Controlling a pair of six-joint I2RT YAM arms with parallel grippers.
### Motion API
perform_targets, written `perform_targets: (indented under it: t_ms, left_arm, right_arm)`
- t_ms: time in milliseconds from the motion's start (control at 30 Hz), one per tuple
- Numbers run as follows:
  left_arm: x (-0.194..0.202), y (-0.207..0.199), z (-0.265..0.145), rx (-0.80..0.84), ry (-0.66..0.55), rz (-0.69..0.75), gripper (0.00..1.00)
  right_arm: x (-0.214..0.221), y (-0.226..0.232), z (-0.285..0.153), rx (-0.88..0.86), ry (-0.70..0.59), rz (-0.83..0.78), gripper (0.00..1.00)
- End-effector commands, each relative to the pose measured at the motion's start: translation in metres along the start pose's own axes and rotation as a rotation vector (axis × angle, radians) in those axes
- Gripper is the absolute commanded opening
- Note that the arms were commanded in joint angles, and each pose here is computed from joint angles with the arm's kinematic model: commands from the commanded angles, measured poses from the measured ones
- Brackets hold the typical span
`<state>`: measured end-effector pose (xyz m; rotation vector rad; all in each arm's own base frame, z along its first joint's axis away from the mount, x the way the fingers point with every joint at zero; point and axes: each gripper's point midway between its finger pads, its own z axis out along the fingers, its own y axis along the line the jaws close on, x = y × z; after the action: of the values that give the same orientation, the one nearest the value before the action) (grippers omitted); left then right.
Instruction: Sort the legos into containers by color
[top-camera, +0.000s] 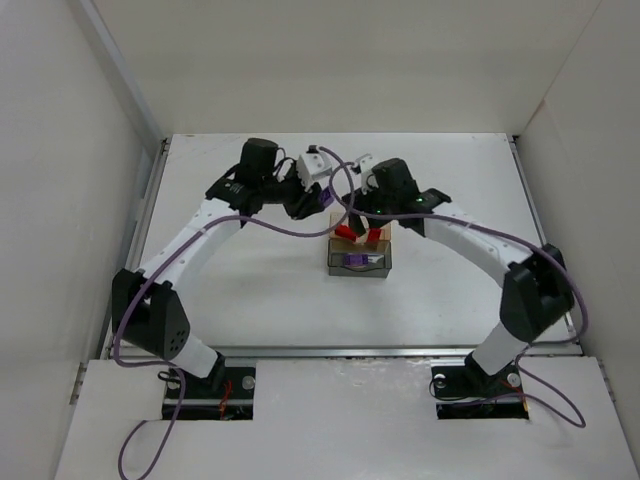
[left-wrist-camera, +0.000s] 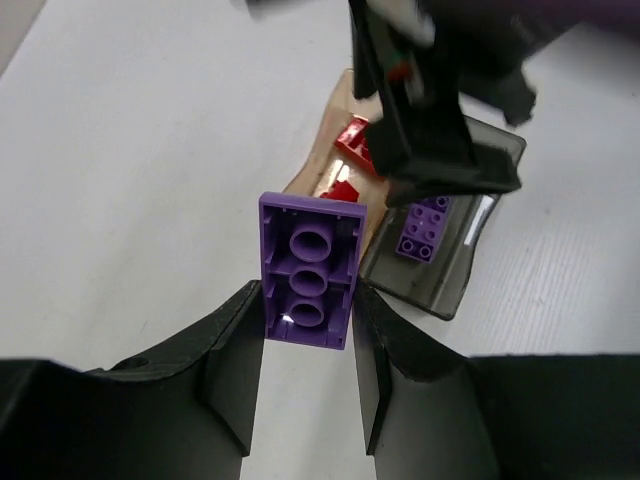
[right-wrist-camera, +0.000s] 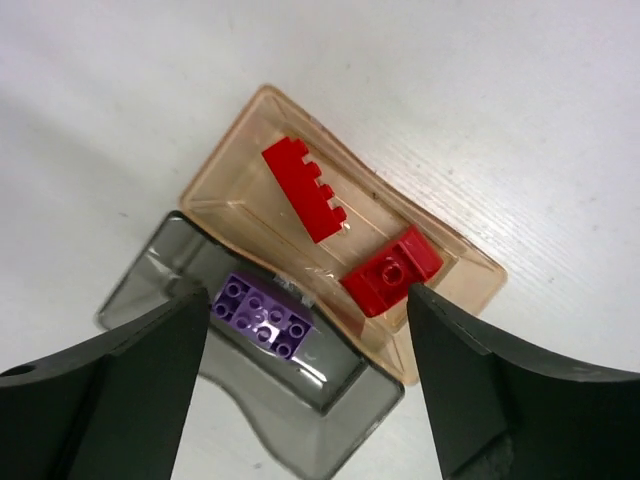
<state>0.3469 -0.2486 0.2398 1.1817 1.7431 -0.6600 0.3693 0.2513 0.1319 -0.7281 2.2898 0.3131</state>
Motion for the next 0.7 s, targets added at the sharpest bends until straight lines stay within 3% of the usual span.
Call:
perform_targets:
  t_ms: [0, 133, 300, 367, 433, 467, 500, 600, 633, 667]
  left_arm:
    - [0.024, -0.032, 0.023, 0.148, 0.068, 0.110, 0.00]
    - [0.043, -0.063, 0.064, 0.285, 0.151, 0.139, 0.00]
    - [0.087, -0.081, 0.102, 0.366, 0.304, 0.191, 0.00]
    - [0.093, -0.084, 0.106, 0.369, 0.308, 0.223, 0.02]
    - [0.106, -0.083, 0.109, 0.358, 0.342, 0.247, 0.17]
    - [0.106, -0.083, 0.109, 0.358, 0.342, 0.248, 0.17]
    - [0.109, -0.085, 0.112, 0.364, 0.352, 0.263, 0.34]
    - [0.114, -0.084, 0.111, 0.356, 0.368, 0.262, 0.56]
    - [0.113, -0.082, 0.113, 0.340, 0.366, 0.255, 0.67]
    - [0.107, -0.081, 0.113, 0.323, 0.352, 0.234, 0.99]
  right_arm:
    - [-0.053, -0.023, -0.062, 0.078, -0.250, 0.131, 0.85]
    - [-0.040, -0.061, -0.094, 0.179, -0.310, 0.318, 0.85]
    - [-0.017, -0.078, -0.117, 0.242, -0.346, 0.395, 0.85]
    - [-0.013, -0.081, -0.127, 0.248, -0.375, 0.410, 0.85]
    - [-0.014, -0.083, -0.137, 0.255, -0.400, 0.415, 0.85]
    - [-0.014, -0.083, -0.137, 0.255, -0.400, 0.415, 0.85]
    - [-0.013, -0.082, -0.140, 0.255, -0.406, 0.414, 0.85]
    - [-0.012, -0.082, -0.143, 0.255, -0.407, 0.414, 0.86]
    - [-0.012, -0.082, -0.143, 0.255, -0.407, 0.414, 0.86]
    - [-0.013, -0.081, -0.146, 0.254, -0.416, 0.414, 0.86]
